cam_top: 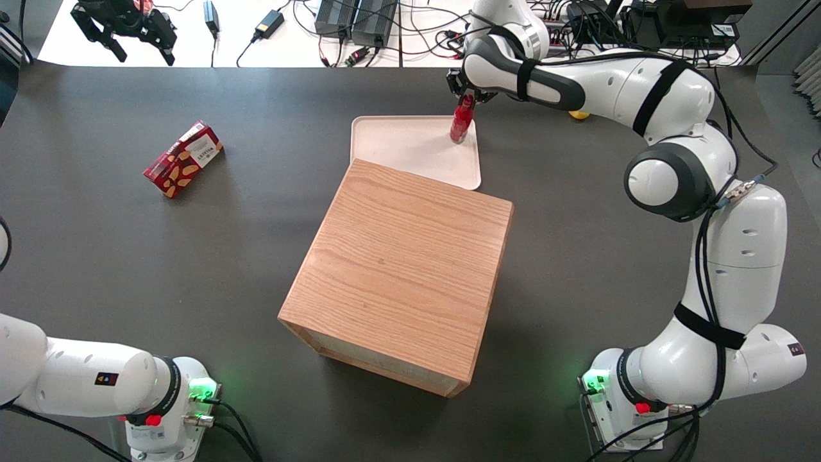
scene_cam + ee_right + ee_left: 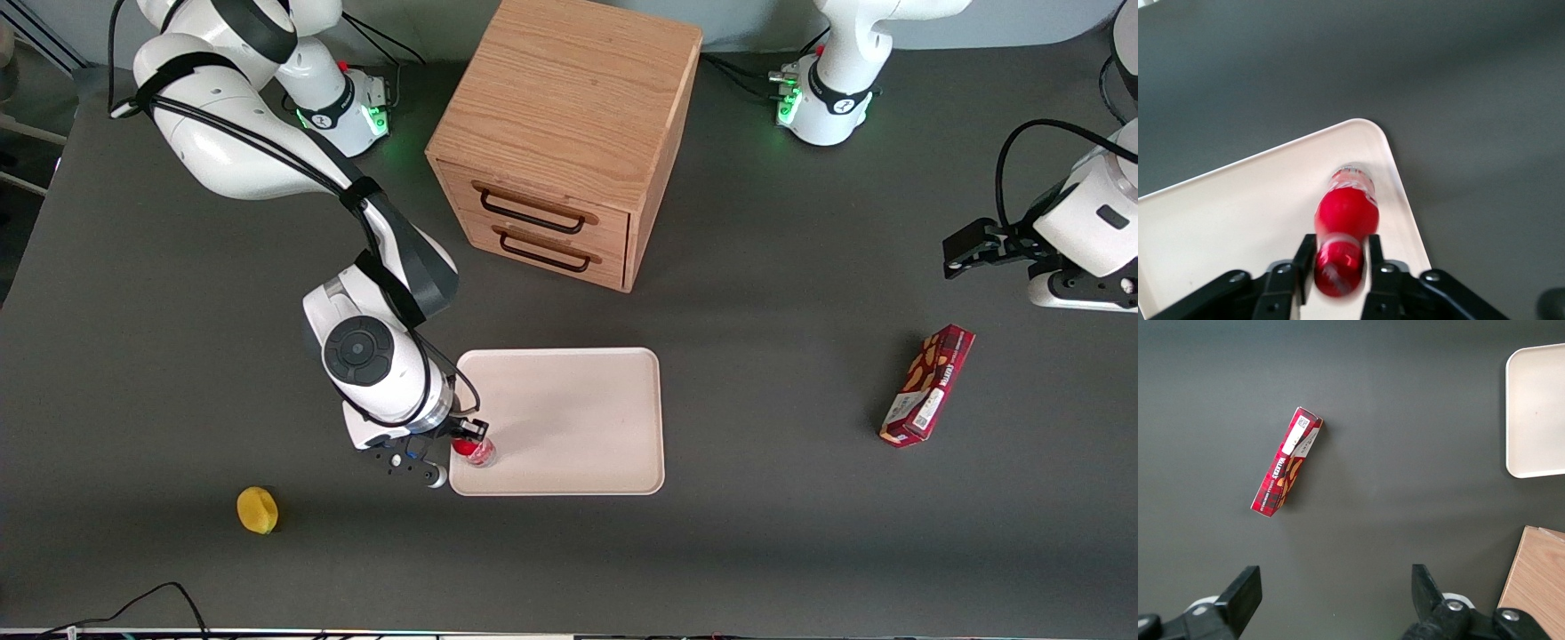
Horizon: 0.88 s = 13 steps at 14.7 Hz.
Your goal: Place coke bottle on tray
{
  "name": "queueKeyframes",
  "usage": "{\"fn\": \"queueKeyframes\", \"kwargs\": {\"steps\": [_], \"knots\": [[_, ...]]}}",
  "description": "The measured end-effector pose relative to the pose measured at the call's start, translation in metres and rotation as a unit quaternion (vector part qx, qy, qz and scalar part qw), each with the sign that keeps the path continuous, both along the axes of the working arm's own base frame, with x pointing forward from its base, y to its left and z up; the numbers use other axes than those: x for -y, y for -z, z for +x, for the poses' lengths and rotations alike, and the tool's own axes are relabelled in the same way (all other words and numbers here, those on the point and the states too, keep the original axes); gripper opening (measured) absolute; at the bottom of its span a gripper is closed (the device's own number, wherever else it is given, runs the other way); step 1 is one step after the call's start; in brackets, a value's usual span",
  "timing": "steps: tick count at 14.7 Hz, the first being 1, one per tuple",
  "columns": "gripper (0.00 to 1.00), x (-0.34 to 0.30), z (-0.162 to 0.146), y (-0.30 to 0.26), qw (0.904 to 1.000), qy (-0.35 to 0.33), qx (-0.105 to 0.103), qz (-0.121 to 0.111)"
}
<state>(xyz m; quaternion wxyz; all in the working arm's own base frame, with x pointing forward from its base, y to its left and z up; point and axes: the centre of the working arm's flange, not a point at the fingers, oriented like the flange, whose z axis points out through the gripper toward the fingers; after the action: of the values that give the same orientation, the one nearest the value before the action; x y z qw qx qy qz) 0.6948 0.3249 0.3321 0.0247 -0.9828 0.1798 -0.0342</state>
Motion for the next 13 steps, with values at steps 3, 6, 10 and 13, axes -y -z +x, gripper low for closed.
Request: {"fn": "queueKeyframes", "kwargs": {"steps": [3,6,10,13], "knots": [[0.74,-0.001,0.003,-0.013,0.9999,0.002,0.009,0.006],[0.99,0.001,-0.001,-0.07,0.9996,-0.006,0.026,0.005],[1.0,0.036,-0.056,-0.231,0.9972,-0.058,0.026,-0.041],[1.0,0.105,-0.111,-0.33,0.9942,-0.102,-0.005,-0.034]]}}
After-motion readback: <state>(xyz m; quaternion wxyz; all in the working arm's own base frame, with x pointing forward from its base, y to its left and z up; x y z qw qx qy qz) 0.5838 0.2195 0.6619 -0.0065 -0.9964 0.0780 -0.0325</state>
